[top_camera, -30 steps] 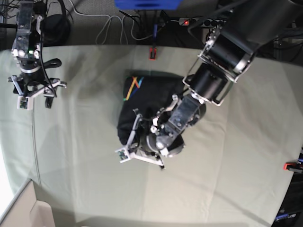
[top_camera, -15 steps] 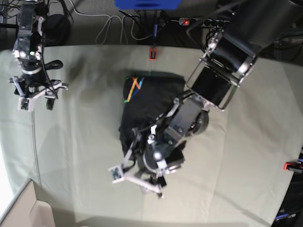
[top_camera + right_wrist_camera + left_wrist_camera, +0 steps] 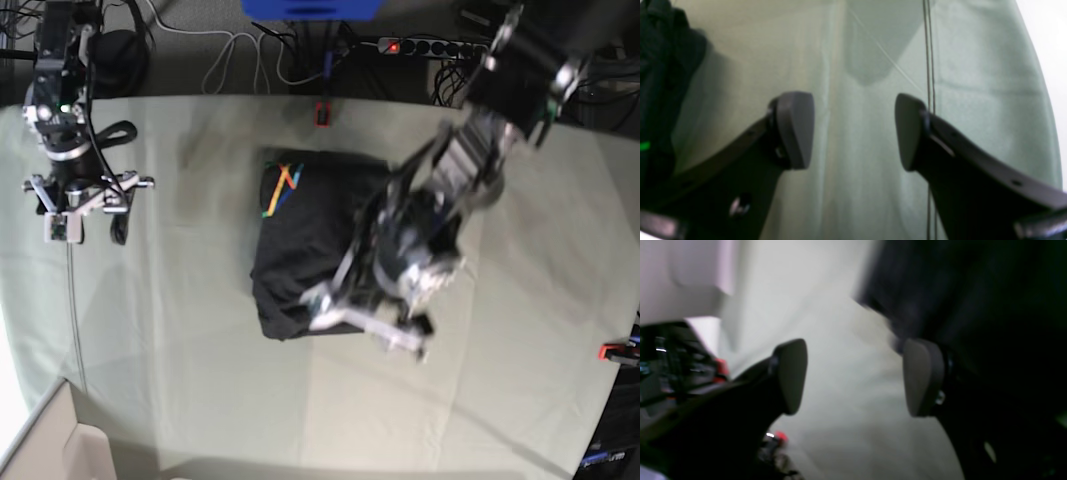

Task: Layout the t-shirt on the table in an organized manner, then fold the t-shirt properly

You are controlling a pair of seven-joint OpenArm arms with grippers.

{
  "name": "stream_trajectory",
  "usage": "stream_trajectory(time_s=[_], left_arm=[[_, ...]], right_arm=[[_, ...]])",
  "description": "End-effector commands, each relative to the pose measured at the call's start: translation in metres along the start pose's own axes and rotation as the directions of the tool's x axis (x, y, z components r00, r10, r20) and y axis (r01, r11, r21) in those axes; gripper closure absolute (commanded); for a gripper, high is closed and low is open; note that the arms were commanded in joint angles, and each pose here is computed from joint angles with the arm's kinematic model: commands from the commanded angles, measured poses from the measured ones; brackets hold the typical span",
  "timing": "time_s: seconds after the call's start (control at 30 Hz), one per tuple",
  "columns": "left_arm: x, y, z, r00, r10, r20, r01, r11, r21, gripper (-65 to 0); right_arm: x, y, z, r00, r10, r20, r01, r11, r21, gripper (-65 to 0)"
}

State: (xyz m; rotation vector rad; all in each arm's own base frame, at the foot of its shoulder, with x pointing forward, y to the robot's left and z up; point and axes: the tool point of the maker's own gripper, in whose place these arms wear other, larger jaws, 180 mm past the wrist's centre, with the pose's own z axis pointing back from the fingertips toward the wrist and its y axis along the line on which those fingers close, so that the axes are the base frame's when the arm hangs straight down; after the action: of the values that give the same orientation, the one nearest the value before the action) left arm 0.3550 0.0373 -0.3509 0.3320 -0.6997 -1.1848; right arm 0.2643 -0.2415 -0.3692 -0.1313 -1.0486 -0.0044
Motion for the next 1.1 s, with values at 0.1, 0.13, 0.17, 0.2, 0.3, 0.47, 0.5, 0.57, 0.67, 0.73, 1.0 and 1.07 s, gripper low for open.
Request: stream_trajectory(time_s=[0.1, 0.13, 0.17, 0.2, 0.3, 0.47, 0.5, 0.57, 0.67, 0.73, 1.0, 1.07], left_arm=[[-0.048, 0.035, 0.024, 0.977, 0.212, -0.026, -0.208, 0.971, 0.118, -41.2], [-0.067, 0.042, 0.032, 0.961, 0.275, -0.041, -0.266, 0.952, 0.149, -37.3], [-0.085, 0.048, 0.039, 0.942, 0.331, -0.055, -0.317, 0.931, 0.182, -31.8], [-0.097, 0.051, 0.046, 0.923, 0.381, -0.055, -0.363, 0.909, 0.205, -26.5], [-0.131, 0.054, 0.068, 0.858, 0.511, -0.051, -0.483, 0.837, 0.258, -9.5], [-0.182, 0.022, 0.088, 0.766, 0.633, -0.113, -0.592, 0.763, 0.260, -1.6], [-0.192, 0.011, 0.091, 0.747, 0.651, -0.133, -0.611, 0.751, 0.250, -0.9], [-0.203, -0.014, 0.094, 0.718, 0.677, -0.165, -0.644, 0.735, 0.212, 0.0], [-0.213, -0.054, 0.100, 0.676, 0.705, -0.213, -0.694, 0.707, 0.137, 0.0], [-0.215, -0.080, 0.104, 0.655, 0.714, -0.247, -0.720, 0.689, 0.084, 0.0], [-0.241, -0.165, 0.098, 0.553, 0.737, -0.389, -0.804, 0.594, -0.019, 0.0], [-0.247, -0.186, 0.087, 0.520, 0.761, -0.387, -0.834, 0.551, -0.038, 0.0]], right_arm=[[0.000, -0.004, 0.009, 1.000, 0.017, 0.013, -0.017, 1.000, -0.004, -36.9], [-0.002, -0.005, 0.011, 1.000, 0.019, 0.009, -0.019, 1.000, -0.005, -34.5], [-0.004, -0.009, 0.015, 1.000, 0.022, 0.001, -0.022, 1.000, -0.015, -30.8], [-0.007, -0.012, 0.020, 1.000, 0.020, -0.005, -0.020, 0.999, -0.025, -27.1], [-0.015, -0.024, 0.036, 0.999, -0.036, -0.013, 0.035, 0.995, -0.090, -13.0], [-0.046, -0.047, 0.071, 0.983, -0.176, -0.044, 0.161, 0.957, -0.243, 0.0], [-0.057, -0.046, 0.077, 0.979, -0.195, -0.068, 0.171, 0.951, -0.257, 0.0], [-0.079, -0.042, 0.089, 0.969, -0.213, -0.124, 0.174, 0.948, -0.267, 0.0], [-0.114, -0.031, 0.107, 0.946, -0.244, -0.214, 0.183, 0.946, -0.269, 0.0], [-0.129, -0.010, 0.114, 0.934, -0.243, -0.263, 0.191, 0.960, -0.205, 0.0], [-0.171, 0.084, 0.132, 0.885, -0.193, -0.423, 0.266, 0.957, 0.119, 0.0], [-0.186, 0.098, 0.136, 0.866, -0.199, -0.460, 0.291, 0.947, 0.139, 0.0]])
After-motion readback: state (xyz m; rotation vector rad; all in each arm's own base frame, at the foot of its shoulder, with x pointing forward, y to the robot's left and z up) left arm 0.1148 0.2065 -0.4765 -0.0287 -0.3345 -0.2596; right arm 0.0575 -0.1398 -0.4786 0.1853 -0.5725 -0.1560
